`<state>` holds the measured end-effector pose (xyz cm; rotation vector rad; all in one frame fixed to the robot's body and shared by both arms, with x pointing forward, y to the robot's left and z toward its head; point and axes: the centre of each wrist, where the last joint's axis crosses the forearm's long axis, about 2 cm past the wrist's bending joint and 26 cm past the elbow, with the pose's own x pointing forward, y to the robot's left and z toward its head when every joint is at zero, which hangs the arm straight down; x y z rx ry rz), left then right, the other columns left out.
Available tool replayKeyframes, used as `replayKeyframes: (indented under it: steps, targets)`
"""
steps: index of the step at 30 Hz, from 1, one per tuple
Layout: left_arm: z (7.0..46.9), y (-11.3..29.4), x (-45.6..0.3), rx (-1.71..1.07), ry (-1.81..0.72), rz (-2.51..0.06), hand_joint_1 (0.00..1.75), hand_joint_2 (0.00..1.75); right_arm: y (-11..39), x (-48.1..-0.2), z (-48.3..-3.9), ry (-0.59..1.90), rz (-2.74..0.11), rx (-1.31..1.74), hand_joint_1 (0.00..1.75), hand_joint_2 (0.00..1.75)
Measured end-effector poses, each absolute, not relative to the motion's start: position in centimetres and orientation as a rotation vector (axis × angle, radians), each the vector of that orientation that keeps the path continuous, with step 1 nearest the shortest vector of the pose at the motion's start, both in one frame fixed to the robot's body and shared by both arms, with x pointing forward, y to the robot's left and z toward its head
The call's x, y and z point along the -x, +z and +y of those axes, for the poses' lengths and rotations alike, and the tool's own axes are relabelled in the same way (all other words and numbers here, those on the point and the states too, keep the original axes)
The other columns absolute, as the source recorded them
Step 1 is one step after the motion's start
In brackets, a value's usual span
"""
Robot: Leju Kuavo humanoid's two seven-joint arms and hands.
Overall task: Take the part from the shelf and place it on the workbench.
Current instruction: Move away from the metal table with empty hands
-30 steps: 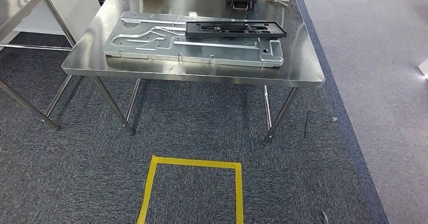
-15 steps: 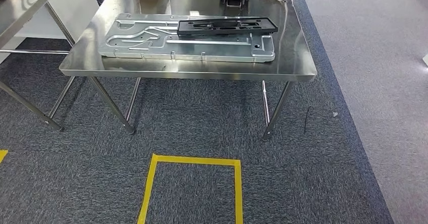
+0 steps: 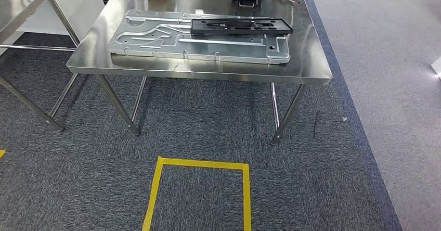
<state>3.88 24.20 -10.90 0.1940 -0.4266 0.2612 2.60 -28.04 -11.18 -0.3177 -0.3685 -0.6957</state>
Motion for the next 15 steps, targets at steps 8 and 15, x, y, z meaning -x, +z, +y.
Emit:
replayKeyframes:
  steps: [8, 15]
  targets:
    - [23.88, -10.88, -3.81, -0.183, 0.267, -0.436, 0.00, 0.00, -11.19, -2.62, -27.38, -0.665, -0.331, 0.284, 0.00, 0.00]
    - [23.86, -10.88, -3.76, -0.188, 0.254, -0.419, 0.00, 0.00, -11.20, -2.57, -27.40, -0.650, -0.298, 0.265, 0.00, 0.00]
